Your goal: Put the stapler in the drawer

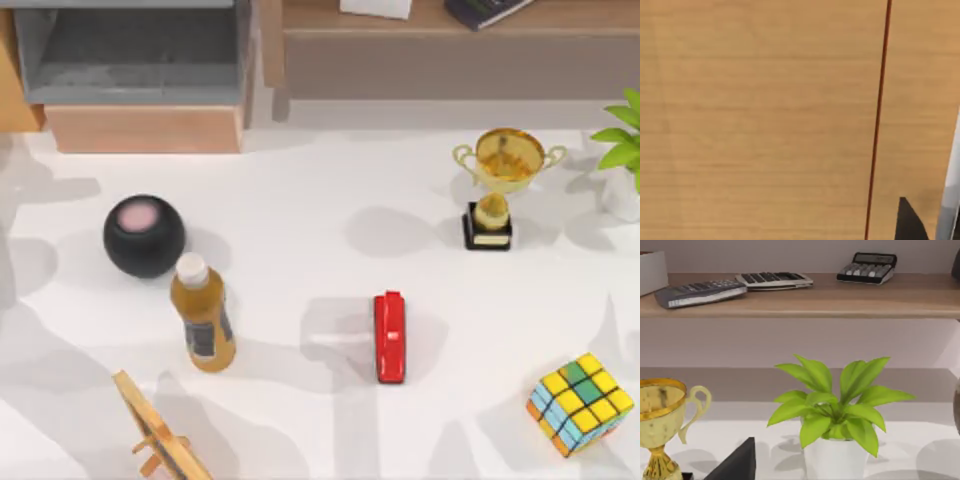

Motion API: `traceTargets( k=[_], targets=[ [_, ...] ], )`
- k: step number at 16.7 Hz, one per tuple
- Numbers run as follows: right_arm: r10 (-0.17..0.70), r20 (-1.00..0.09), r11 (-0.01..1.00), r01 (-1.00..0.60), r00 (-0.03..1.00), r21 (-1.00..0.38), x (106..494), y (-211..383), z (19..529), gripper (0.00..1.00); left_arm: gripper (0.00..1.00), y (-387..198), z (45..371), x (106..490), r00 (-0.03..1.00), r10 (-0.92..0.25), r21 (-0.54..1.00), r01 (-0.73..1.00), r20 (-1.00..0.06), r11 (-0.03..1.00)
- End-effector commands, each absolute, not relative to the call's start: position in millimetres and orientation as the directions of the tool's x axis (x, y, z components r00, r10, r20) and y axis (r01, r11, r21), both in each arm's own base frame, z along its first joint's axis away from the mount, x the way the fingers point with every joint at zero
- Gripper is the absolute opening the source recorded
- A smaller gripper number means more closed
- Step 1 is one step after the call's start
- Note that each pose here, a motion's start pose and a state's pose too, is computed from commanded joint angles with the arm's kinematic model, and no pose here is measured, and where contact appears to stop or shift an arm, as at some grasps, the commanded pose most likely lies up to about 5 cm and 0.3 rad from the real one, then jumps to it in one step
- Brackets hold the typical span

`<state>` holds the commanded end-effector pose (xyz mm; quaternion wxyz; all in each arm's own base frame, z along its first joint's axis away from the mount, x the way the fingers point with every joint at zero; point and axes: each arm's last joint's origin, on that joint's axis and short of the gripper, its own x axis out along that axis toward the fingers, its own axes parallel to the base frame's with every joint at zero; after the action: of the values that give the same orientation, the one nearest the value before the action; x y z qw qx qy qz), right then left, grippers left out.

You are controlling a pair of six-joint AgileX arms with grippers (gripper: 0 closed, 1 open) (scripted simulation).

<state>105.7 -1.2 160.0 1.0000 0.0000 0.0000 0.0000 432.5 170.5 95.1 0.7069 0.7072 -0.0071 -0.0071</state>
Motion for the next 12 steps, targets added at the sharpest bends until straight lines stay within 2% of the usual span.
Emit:
traceTargets(
  k=[9,12],
  targets=[
    [0.000,0.000,1.000,0.000,1.000,0.000,105.7,-1.2,160.0,1.00,0.00,172.3,90.7,430.8,1.000,-0.016,1.000,0.016,-0.016,0.012],
    [0.000,0.000,1.000,0.000,1.000,0.000,105.7,-1.2,160.0,1.00,0.00,173.4,91.4,415.0,1.000,-0.017,1.000,0.014,-0.014,0.013]
  ],
)
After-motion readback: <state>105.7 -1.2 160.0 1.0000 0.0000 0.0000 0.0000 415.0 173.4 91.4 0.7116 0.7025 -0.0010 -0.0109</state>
